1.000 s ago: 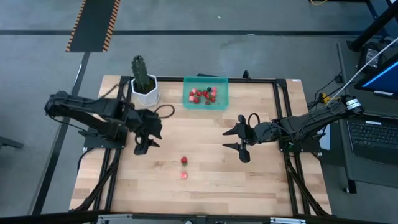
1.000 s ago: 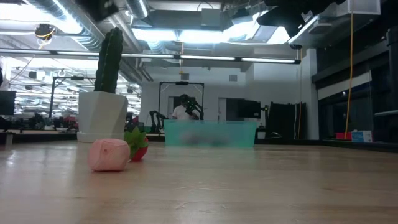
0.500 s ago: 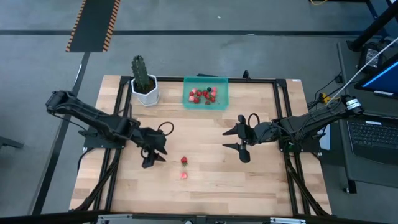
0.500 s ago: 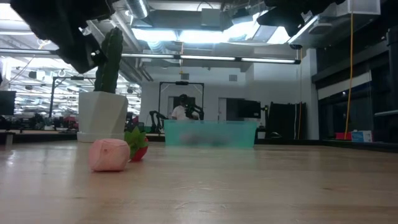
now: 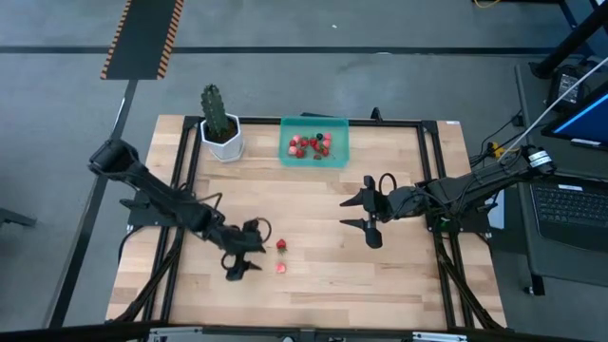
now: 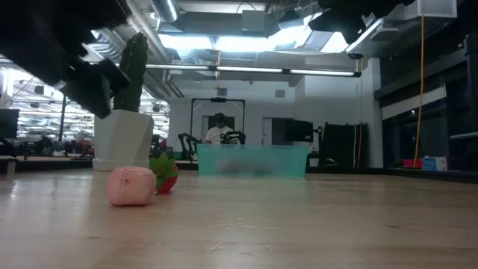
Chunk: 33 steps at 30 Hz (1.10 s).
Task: Pick and placing Produce into tupperware
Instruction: Put the peach into the container
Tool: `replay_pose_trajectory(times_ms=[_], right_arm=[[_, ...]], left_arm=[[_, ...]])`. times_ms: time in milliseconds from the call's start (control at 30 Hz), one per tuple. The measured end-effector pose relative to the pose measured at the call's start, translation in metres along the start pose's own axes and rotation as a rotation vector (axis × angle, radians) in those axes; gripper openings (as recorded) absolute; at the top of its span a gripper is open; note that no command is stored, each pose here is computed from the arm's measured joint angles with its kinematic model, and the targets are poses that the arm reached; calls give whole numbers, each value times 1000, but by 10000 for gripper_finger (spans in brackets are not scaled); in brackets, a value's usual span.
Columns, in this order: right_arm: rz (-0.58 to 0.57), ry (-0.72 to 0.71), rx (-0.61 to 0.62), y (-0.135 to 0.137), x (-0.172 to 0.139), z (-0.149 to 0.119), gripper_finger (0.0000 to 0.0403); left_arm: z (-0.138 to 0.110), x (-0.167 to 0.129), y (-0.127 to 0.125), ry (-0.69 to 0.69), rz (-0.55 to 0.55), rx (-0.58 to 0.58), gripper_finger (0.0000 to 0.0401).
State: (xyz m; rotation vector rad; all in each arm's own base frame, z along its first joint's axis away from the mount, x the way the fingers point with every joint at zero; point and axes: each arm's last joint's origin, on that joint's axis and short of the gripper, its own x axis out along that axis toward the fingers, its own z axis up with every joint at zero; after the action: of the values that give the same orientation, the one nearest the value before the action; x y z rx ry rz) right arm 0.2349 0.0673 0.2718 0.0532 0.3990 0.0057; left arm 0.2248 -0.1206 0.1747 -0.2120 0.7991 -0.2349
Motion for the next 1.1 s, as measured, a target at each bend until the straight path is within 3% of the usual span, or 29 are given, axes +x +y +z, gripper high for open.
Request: replay_pose_trajectory(times_ms=[167, 300, 433, 633, 1100], right_arm=[[0, 0, 0, 0, 0, 0, 222], [0, 0, -1, 0, 0, 0, 222], [0, 1, -2, 0, 0, 0, 222], [0, 2, -6, 0, 0, 0, 222], [0, 1, -24, 0, 0, 0, 222]], left_arm=[[-10, 17, -13, -22, 46, 85, 256], [-20, 37, -12, -38, 157, 107, 251], [-24, 54, -14, -78, 146, 113, 251], [-31, 70, -14, -30, 130, 114, 256], [-22, 94, -20, -44, 190, 189, 252]])
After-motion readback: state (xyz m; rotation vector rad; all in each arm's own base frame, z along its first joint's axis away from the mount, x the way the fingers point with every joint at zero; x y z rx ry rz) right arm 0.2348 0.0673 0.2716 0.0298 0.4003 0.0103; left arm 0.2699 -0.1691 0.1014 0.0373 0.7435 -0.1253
